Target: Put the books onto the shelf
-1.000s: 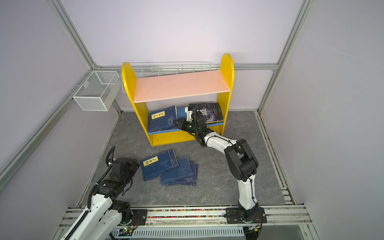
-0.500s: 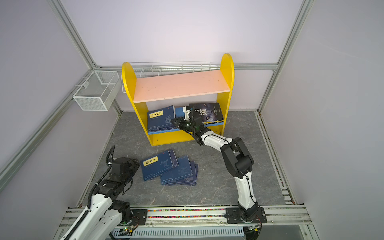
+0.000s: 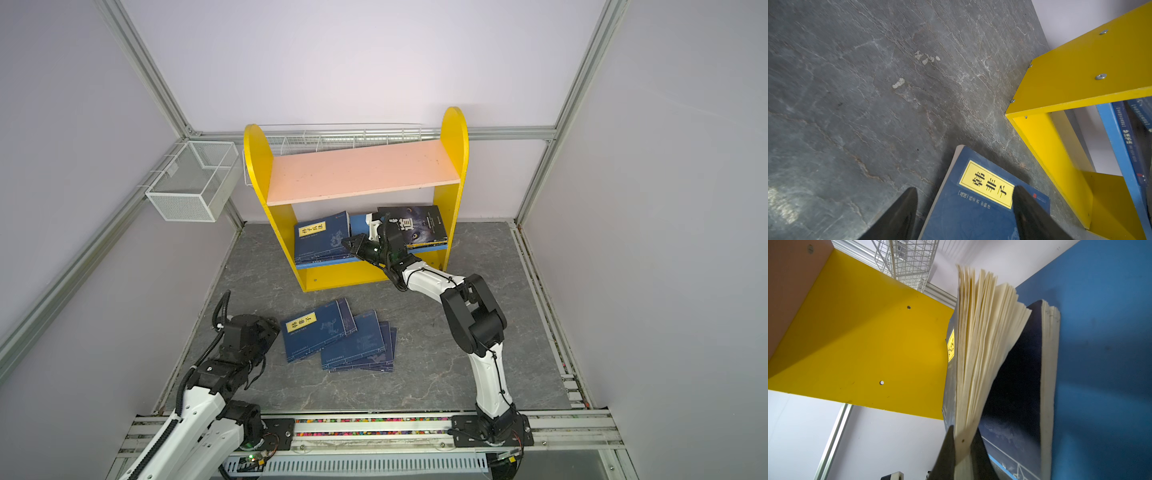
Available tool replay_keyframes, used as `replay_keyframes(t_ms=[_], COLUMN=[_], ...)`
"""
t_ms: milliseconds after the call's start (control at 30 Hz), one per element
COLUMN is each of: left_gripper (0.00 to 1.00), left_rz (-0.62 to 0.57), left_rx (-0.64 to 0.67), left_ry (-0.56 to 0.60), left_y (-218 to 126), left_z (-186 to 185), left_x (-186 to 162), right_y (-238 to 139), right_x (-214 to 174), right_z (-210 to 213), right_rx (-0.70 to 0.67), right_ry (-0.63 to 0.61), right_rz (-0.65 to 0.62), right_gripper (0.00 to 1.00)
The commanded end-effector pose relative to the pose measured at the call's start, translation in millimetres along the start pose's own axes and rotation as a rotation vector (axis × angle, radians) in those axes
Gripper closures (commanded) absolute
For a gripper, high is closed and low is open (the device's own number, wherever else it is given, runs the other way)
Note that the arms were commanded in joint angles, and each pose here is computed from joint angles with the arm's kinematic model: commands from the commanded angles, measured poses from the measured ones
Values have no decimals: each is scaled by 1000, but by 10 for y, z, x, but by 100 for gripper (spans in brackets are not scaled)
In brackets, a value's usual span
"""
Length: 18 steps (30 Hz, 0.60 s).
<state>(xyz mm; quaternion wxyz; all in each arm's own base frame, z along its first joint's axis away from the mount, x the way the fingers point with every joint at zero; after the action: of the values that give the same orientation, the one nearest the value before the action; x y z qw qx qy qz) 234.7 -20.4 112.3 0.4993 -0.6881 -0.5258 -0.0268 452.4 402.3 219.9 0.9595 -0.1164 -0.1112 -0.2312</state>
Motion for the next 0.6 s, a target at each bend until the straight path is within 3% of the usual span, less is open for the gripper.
replay_keyframes(t_ms=[0, 567], left_gripper=[27, 27], left_rz=[-10, -8], left_rx=[-10, -11], left_ry=[-5, -5], left_y=[-7, -1], left_z=[-42, -42], left_x=[44, 37], right_y=[-49, -38], right_x=[-7, -31], right_z=[231, 167], right_rx=[63, 50], right_ry=[-10, 0], right_rz=[19, 20], right_gripper=[89, 89])
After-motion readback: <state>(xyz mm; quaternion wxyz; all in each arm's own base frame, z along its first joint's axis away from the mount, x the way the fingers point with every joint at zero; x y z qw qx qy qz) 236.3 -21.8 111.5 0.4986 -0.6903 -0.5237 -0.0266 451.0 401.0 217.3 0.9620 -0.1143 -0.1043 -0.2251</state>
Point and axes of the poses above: each gripper's point midway between its finger pads, its own y axis out along the fingers, its own z axis along the line the jaws close on, x = y × z, the point moved 1 cm from there along -y, back along the fingers, and after that the axes turned 11 degrees about y, right-handed, at the moved point
